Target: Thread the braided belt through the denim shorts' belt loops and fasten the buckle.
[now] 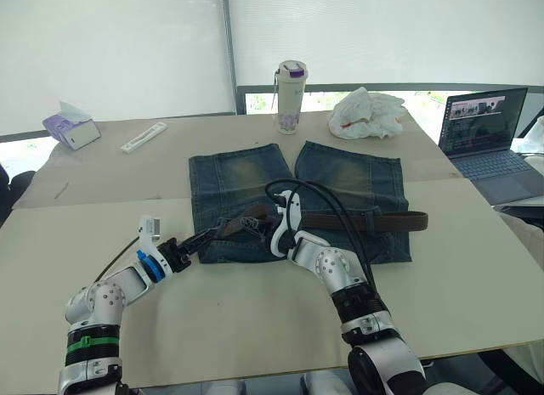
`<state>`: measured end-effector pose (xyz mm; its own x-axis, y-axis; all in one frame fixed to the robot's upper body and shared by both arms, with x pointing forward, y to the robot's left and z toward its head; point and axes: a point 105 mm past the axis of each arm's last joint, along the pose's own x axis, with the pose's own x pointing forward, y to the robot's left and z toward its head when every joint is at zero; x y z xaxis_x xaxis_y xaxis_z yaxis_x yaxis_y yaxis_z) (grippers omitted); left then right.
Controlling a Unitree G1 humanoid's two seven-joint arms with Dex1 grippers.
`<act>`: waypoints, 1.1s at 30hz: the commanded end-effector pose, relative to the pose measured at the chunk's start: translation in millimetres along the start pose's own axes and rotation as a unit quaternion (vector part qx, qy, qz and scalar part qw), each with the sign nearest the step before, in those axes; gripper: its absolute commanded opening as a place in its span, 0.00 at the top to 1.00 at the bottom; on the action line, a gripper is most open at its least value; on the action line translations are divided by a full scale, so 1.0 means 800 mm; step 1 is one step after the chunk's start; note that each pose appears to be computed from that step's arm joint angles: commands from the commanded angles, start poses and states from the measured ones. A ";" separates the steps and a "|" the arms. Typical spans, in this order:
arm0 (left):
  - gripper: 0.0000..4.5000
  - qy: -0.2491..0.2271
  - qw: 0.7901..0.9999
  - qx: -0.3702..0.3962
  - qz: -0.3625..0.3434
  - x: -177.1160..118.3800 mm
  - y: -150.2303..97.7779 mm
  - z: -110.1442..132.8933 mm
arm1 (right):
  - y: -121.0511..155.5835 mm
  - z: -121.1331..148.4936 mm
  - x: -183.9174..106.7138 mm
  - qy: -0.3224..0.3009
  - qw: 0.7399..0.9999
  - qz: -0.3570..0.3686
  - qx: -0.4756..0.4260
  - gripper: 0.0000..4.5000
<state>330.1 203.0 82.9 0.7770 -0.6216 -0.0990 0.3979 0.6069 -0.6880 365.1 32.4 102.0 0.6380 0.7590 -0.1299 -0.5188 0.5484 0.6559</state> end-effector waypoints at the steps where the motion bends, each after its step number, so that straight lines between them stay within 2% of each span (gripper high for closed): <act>1: 0.12 0.021 1.000 -0.001 -0.012 0.007 -0.008 -0.001 | 0.082 -0.009 0.030 -0.002 0.995 0.100 0.024 1.00; 7: 0.12 0.056 0.998 -0.010 -0.018 0.014 -0.012 -0.015 | 0.089 -0.018 0.031 0.016 0.993 0.114 0.018 1.00; 12: 0.12 0.047 0.999 -0.016 -0.010 0.010 -0.006 -0.012 | 0.088 -0.018 0.032 0.015 0.993 0.112 0.010 1.00; 18: 0.12 0.056 0.998 -0.033 0.004 0.013 -0.002 -0.018 | 0.106 -0.017 0.025 0.011 0.987 0.163 0.005 1.00; 23: 0.12 0.043 0.998 -0.032 0.019 0.017 0.003 -0.012 | 0.110 -0.015 0.020 0.005 0.983 0.183 0.019 1.00; 29: 0.12 0.059 0.998 -0.036 0.004 0.018 -0.002 -0.019 | 0.110 -0.016 0.018 0.005 0.981 0.191 0.034 1.00; 33: 0.12 0.069 0.997 -0.035 0.018 0.018 0.006 -0.027 | 0.113 -0.012 0.015 -0.002 0.978 0.201 0.051 1.00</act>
<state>336.2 189.5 81.2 0.7325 -0.6641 -0.1496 0.3787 0.5801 -0.7212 348.3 49.2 119.6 0.5139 0.8577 -0.0138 -0.6335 0.3903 0.6681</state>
